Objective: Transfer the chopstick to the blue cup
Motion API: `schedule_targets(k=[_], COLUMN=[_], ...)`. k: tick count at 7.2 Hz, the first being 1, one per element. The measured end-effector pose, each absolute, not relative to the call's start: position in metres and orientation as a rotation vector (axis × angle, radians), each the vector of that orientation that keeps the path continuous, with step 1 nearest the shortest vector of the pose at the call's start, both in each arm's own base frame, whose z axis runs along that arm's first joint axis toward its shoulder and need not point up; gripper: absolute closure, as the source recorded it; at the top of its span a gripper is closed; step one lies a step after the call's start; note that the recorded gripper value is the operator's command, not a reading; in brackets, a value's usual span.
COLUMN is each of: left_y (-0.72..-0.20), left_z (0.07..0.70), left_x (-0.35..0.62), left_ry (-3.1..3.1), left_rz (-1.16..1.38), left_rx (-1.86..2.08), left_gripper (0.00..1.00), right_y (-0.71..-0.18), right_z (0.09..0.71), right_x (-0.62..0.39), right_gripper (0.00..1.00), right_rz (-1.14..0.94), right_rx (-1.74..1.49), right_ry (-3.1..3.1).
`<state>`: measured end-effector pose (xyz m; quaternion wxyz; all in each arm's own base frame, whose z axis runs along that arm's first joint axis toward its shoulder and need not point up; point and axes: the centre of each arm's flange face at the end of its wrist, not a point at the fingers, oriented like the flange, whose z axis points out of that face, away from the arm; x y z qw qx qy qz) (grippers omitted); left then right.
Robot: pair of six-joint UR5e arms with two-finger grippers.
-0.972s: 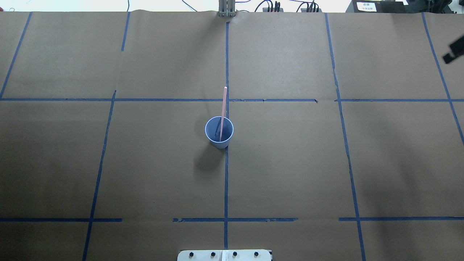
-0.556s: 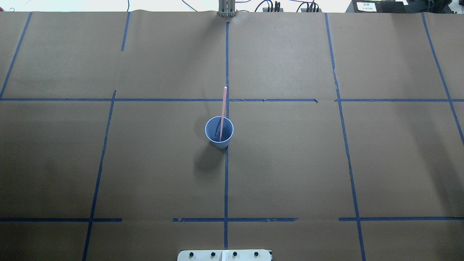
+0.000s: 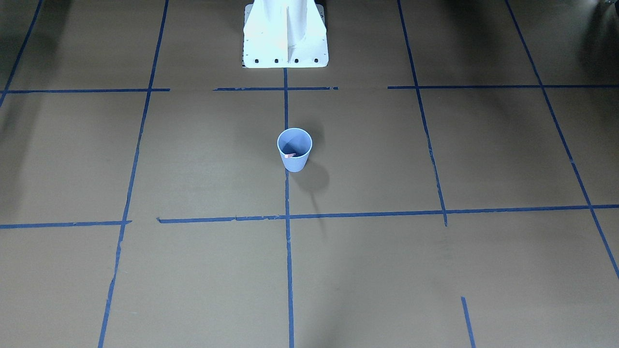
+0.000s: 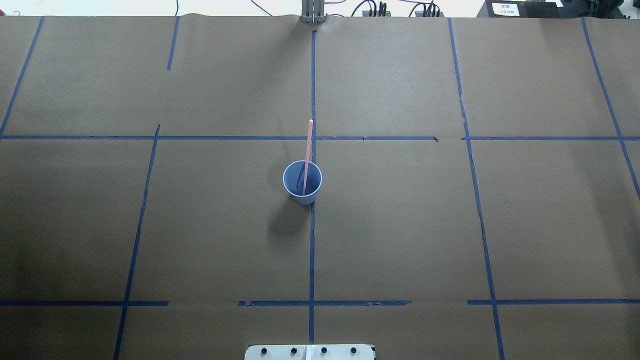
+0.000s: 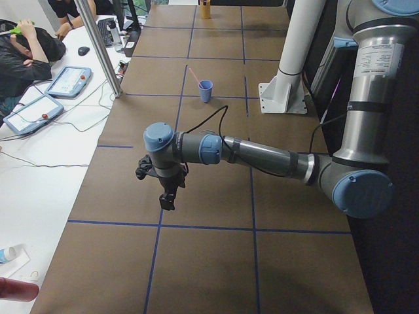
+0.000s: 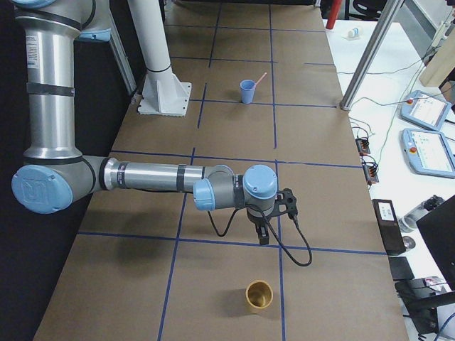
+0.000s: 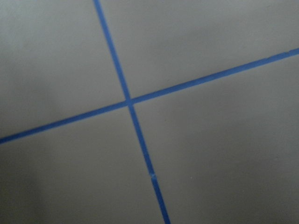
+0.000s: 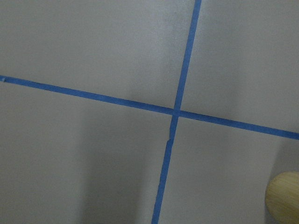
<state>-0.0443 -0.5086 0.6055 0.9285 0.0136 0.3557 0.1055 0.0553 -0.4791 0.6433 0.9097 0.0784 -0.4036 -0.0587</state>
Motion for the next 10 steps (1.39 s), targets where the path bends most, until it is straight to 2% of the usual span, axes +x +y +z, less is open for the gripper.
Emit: schedule_targets(k=[4,6,10], left_y=[-0.48,-0.463,-0.463], left_z=[0.668,0.673,0.663], left_x=[-0.069,-0.069,-0.066], left_ry=[0.746,0.783,0.814], left_rz=[0.202,0.191,0.156], left_rx=[-0.014,0.021,0.036], left_gripper=[0.0,0.0,0.0], right_y=[-0.472,-0.471,-0.472], right_z=[0.646,0.646,0.646], right_x=[0.059,0.059,0.059], right_gripper=[0.0,0.0,0.0], right_rz=[-0.04,-0.039,-0.039], right_rx=[0.086,0.087,0.089], right_ry=[-0.891,-0.894,-0.893])
